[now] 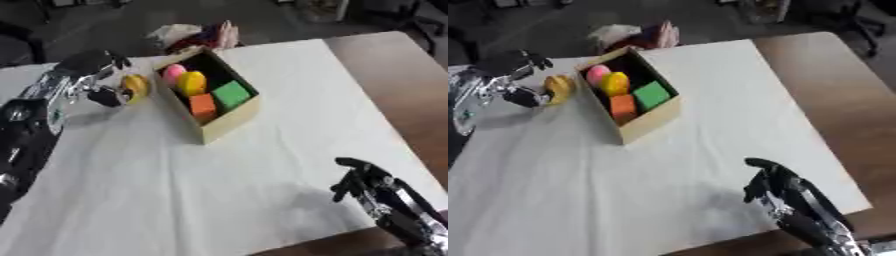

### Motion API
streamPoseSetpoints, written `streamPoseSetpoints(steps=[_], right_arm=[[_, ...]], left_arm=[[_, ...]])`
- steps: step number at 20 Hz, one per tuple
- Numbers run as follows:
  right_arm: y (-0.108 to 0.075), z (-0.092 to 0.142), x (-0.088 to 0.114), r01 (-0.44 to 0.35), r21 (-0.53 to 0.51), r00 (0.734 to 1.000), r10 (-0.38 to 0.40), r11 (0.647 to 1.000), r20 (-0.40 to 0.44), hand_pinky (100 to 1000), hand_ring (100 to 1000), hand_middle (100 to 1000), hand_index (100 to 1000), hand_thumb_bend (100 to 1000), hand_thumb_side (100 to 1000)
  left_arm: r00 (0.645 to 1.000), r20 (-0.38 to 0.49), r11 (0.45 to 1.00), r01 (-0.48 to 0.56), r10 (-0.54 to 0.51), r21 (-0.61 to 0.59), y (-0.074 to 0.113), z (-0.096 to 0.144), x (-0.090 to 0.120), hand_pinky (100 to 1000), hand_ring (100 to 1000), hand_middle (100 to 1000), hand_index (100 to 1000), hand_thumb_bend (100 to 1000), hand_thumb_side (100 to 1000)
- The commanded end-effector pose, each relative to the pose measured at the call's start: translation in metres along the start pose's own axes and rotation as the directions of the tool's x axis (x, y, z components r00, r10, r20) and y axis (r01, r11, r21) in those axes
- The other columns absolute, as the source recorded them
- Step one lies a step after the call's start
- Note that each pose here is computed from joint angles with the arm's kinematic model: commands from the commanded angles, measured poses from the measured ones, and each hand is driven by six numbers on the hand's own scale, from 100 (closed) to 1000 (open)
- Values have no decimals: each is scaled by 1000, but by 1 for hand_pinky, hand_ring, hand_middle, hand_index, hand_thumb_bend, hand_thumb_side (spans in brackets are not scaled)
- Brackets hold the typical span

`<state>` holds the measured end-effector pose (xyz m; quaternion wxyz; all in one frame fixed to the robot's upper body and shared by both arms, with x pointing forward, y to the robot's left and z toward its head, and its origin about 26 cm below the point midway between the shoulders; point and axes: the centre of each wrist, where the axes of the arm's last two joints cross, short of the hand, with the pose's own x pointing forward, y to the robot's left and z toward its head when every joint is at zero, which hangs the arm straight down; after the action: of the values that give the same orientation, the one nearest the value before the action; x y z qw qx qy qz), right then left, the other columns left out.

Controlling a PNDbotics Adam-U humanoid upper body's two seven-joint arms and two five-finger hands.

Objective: Pick up objects on the table and place them in the box.

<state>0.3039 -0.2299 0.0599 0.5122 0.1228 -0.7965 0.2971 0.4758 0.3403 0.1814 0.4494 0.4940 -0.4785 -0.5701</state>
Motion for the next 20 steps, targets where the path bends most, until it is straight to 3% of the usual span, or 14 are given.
streamPoseSetpoints(steps=[1,6,9,11,12,16,20], right_arm=[[-2,-7,9,-12,5,999,12,1000,40,716,519,490,876,100,573],[-3,-14,14,-16,6,998,15,1000,64,717,518,490,876,100,581],[-4,-15,16,-18,6,997,18,1000,70,717,517,490,876,100,584],[-4,-16,16,-19,6,997,18,1000,70,717,517,490,876,100,583],[-4,-16,16,-19,6,997,19,1000,70,717,517,490,876,100,582],[-4,-16,16,-20,5,997,19,1000,70,717,516,490,875,100,575],[-5,-16,16,-20,4,997,20,1000,69,717,515,489,875,100,573]], left_arm=[[999,-53,998,1,2,58,18,2,-14,717,682,726,881,215,321],[993,-112,989,-25,42,147,22,3,-19,721,682,733,889,181,292],[992,-110,988,-39,56,147,15,3,-19,716,675,723,877,176,303],[994,-95,994,-43,53,103,8,2,-19,698,640,683,842,142,312],[995,-86,996,-41,48,79,6,2,-19,667,588,617,794,100,305],[998,-55,998,-32,35,59,13,3,-19,569,457,453,644,100,274],[998,-41,994,-39,43,98,20,4,-19,560,444,435,627,100,270]])
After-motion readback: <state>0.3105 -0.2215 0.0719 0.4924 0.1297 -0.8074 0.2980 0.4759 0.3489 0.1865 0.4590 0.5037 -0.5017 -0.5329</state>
